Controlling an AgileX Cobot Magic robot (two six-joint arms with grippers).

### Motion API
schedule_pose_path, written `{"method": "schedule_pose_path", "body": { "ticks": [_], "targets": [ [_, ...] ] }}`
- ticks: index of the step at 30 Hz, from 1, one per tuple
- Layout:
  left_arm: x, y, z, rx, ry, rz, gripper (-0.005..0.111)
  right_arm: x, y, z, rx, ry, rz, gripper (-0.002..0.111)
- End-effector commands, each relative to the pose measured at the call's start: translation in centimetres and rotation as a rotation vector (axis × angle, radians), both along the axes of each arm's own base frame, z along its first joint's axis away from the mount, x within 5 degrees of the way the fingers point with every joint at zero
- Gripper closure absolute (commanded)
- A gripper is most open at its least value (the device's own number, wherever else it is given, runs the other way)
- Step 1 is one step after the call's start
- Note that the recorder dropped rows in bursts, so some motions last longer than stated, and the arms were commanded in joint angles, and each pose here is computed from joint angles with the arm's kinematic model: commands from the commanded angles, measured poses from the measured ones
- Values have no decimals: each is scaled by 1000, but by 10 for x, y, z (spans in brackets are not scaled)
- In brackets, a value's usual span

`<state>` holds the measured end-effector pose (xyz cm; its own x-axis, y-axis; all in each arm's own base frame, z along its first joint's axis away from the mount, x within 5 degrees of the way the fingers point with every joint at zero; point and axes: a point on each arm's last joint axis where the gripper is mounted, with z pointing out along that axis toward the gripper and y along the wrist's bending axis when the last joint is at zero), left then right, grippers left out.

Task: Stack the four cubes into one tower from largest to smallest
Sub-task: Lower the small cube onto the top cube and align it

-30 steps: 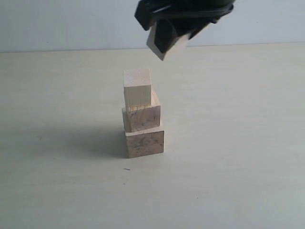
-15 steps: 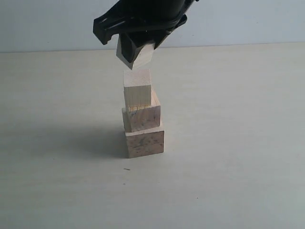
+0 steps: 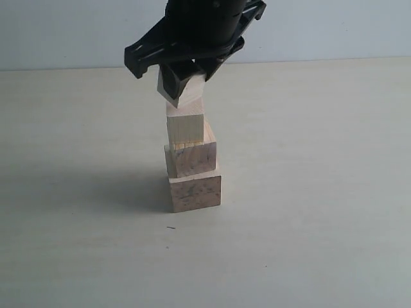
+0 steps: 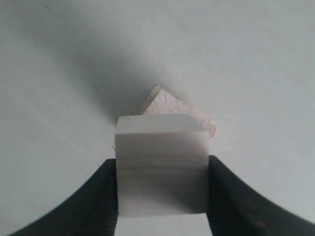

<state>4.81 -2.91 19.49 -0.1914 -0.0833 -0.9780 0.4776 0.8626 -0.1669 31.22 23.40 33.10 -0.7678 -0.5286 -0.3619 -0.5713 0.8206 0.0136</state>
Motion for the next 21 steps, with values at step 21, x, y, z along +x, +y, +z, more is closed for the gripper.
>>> {"method": "schedule_pose_path", "body": {
  "ticks": [21],
  "targets": [
    [0,0,0,-3,-6,3,107,-9,-12,12,-30,-56,-1,106]
  ]
}}
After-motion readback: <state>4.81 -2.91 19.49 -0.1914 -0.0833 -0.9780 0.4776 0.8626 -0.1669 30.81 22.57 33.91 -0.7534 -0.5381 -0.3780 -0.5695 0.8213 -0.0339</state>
